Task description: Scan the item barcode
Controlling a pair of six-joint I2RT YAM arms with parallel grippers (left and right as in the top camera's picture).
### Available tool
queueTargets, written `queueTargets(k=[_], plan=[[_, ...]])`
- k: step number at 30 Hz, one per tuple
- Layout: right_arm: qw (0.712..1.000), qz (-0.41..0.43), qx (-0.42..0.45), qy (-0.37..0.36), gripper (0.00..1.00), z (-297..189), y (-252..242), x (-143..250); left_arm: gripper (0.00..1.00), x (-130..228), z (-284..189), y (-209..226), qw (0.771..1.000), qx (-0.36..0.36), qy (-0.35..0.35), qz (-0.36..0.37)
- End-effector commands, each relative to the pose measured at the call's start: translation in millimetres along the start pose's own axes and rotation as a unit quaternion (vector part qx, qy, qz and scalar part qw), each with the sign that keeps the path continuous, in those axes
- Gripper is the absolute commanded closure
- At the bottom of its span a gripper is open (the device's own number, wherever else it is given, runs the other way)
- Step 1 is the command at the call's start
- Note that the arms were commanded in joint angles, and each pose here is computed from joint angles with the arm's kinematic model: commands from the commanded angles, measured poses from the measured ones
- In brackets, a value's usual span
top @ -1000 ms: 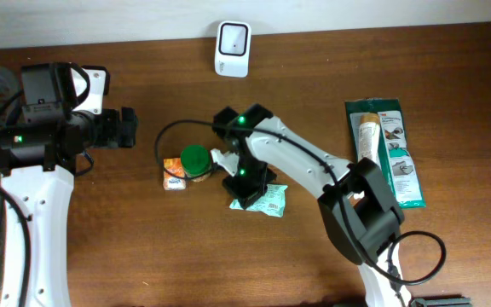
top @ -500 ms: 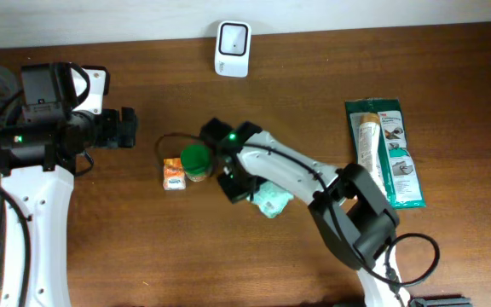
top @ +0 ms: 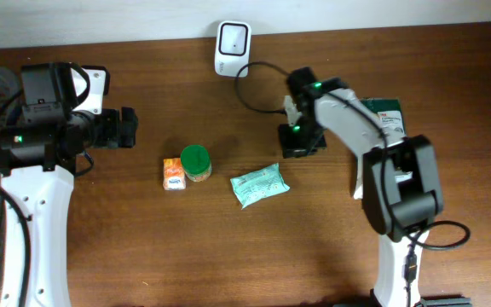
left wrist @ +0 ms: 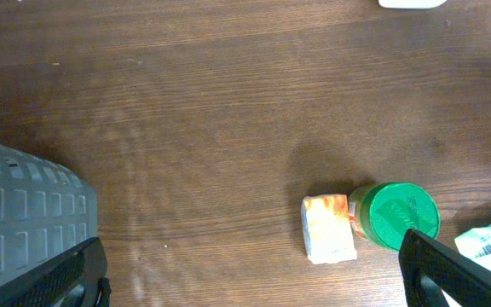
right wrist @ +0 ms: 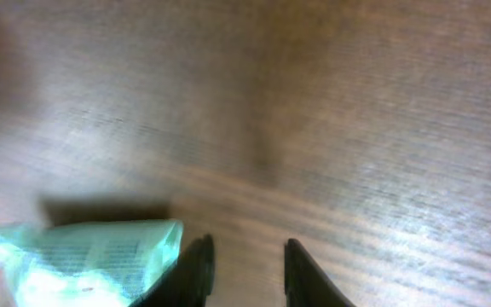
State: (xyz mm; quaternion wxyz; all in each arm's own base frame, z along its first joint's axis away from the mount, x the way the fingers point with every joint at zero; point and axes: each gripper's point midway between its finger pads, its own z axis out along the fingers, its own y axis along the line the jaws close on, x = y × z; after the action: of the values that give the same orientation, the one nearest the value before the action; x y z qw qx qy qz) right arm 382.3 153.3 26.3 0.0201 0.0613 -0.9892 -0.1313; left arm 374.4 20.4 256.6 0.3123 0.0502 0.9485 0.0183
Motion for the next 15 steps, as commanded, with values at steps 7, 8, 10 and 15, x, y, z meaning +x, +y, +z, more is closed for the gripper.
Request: queueTargets(k=[7,8,10,15], plan=[[0.974,-0.082,-0.2,0.068,0.25,-11,40,45,0.01,-3,-3,3,1.0,-0.004,-0.005,0.006],[0.974,-0.084,-0.2,0.07,0.25,-5,40,48,0.01,-3,-3,3,1.0,-0.004,-0.005,0.006],[0.972,-0.077,-0.211,0.075,0.25,13,40,58,0.01,-3,-3,2,1.0,-0.004,-0.005,0.007],[0.967,-0.068,-0.236,0.062,0.28,40,51,65,0.01,-3,-3,3,1.0,-0.004,-0.005,0.006]])
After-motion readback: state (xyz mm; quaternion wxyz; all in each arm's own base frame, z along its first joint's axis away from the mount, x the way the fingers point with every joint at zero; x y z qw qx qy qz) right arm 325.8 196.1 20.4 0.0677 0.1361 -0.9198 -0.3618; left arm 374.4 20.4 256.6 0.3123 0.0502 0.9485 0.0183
